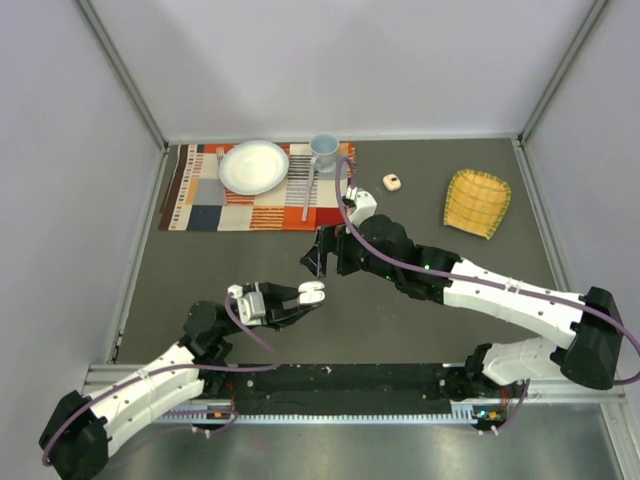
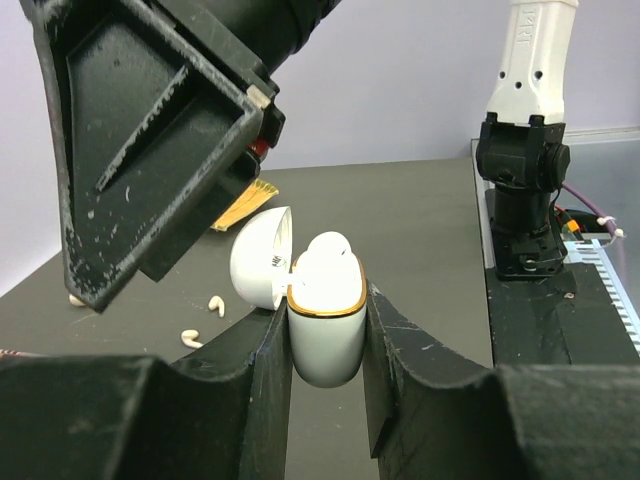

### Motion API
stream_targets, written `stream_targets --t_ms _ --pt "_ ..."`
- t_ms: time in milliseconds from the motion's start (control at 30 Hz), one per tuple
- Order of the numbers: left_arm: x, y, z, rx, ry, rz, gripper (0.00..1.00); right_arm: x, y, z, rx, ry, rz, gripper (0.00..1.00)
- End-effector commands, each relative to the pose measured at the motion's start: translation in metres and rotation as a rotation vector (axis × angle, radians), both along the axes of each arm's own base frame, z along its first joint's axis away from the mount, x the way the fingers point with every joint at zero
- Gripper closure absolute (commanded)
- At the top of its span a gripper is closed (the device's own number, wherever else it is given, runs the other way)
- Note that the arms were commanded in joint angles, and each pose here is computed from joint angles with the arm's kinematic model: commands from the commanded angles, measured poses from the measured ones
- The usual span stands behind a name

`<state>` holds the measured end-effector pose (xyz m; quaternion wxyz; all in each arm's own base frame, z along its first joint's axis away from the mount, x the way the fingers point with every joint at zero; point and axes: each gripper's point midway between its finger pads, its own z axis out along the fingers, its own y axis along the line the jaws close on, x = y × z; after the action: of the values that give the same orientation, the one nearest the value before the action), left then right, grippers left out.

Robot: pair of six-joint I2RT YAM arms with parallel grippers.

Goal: Insert the wireless bluetooth earbuds into the charging case
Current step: Close the charging case with the earbuds.

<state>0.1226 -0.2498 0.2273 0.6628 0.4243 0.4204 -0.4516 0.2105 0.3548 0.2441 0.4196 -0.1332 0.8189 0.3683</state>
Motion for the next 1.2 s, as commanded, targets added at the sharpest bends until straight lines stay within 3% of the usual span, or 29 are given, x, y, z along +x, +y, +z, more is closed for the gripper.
stream_targets --t_ms 0,433,867,1167 --pt "-0.001 0.003 0.032 -0.073 -0.083 0.009 1.0 0.002 0.009 0.009 0.041 0.027 -0.002 0.01" --pt "0.011 0.01 0.03 -0.107 -0.044 0.088 1.0 -0.009 0.011 -0.008 0.034 0.074 0.045 0.01" --pt "0.019 0.012 0.026 -0.112 -0.011 0.13 1.0 -0.02 0.007 0.004 0.075 0.04 0.097 0.01" --pt "0.032 0.019 0.023 -0.119 0.045 0.214 1.0 0.001 -0.031 0.0 0.066 -0.009 -0.119 0.01"
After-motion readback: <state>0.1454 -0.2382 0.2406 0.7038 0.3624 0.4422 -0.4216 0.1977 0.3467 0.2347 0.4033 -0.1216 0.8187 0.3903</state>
